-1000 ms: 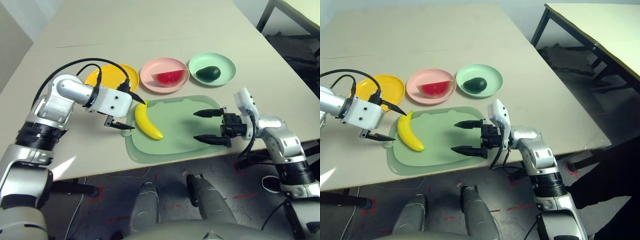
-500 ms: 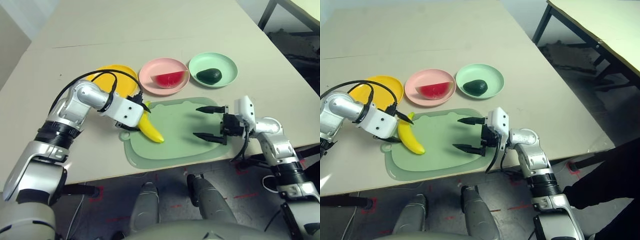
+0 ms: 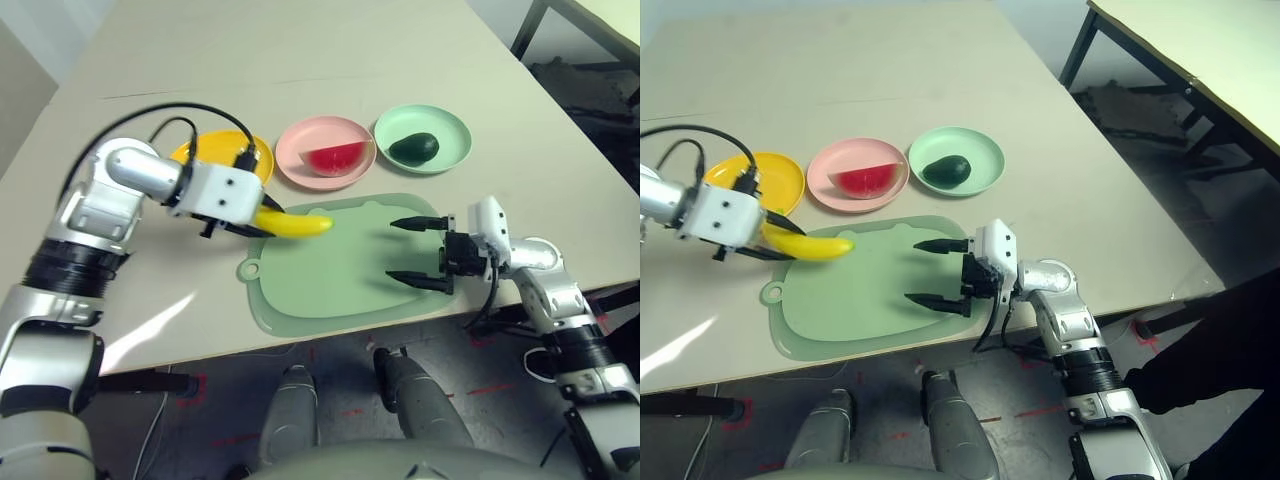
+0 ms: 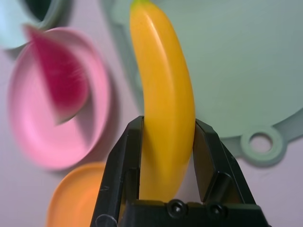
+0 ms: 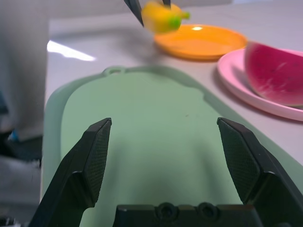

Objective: Place the fruits into color-matched plates.

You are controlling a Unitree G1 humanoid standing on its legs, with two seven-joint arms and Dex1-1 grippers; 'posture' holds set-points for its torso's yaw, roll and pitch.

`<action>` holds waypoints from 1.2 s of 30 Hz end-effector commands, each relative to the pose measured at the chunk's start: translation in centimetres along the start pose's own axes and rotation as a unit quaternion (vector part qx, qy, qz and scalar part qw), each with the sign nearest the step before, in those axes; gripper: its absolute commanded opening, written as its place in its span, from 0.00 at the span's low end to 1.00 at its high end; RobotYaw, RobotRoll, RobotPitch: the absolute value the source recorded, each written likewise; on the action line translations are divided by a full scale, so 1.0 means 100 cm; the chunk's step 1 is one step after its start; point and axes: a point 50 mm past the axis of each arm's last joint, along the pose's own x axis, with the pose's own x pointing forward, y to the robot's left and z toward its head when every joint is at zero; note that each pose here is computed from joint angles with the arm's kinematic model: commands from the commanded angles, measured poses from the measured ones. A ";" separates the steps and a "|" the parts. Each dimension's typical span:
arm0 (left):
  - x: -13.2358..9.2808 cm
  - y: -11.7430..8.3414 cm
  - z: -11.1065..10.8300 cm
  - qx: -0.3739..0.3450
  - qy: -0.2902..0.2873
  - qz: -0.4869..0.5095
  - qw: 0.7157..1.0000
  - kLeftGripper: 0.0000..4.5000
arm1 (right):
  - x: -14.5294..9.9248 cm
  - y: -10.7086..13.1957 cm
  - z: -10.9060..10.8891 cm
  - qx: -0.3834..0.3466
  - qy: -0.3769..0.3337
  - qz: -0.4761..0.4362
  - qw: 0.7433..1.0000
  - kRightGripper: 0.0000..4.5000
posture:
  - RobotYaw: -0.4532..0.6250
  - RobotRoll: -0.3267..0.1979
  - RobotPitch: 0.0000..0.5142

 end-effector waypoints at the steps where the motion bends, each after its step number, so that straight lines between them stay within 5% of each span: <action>1: -0.022 0.004 -0.013 -0.017 0.053 0.044 0.997 0.35 | -0.006 0.001 0.001 0.007 -0.007 -0.028 1.000 1.00 | 0.41 0.62 0.39; 5: -0.033 -0.003 -0.052 -0.027 0.154 0.091 0.983 0.35 | -0.010 0.000 0.001 0.012 -0.008 -0.056 0.998 1.00 | 0.43 0.62 0.40; 11: -0.014 -0.004 -0.082 -0.034 0.180 0.138 0.973 0.35 | -0.014 0.001 -0.001 0.006 0.010 -0.048 0.999 1.00 | 0.41 0.62 0.41; 26: 0.030 -0.017 -0.107 -0.028 0.195 0.156 0.968 0.35 | -0.021 -0.002 0.002 0.001 0.018 -0.070 0.997 1.00 | 0.37 0.62 0.40; 34: 0.025 -0.021 -0.110 -0.033 0.197 0.157 0.967 0.94 | -0.018 -0.005 0.002 0.000 0.016 -0.073 0.997 1.00 | 0.39 0.62 0.40; 36: 0.021 -0.018 -0.109 -0.030 0.200 0.163 0.966 0.99 | -0.018 -0.008 0.001 0.002 0.015 -0.075 0.997 1.00 | 0.40 0.62 0.40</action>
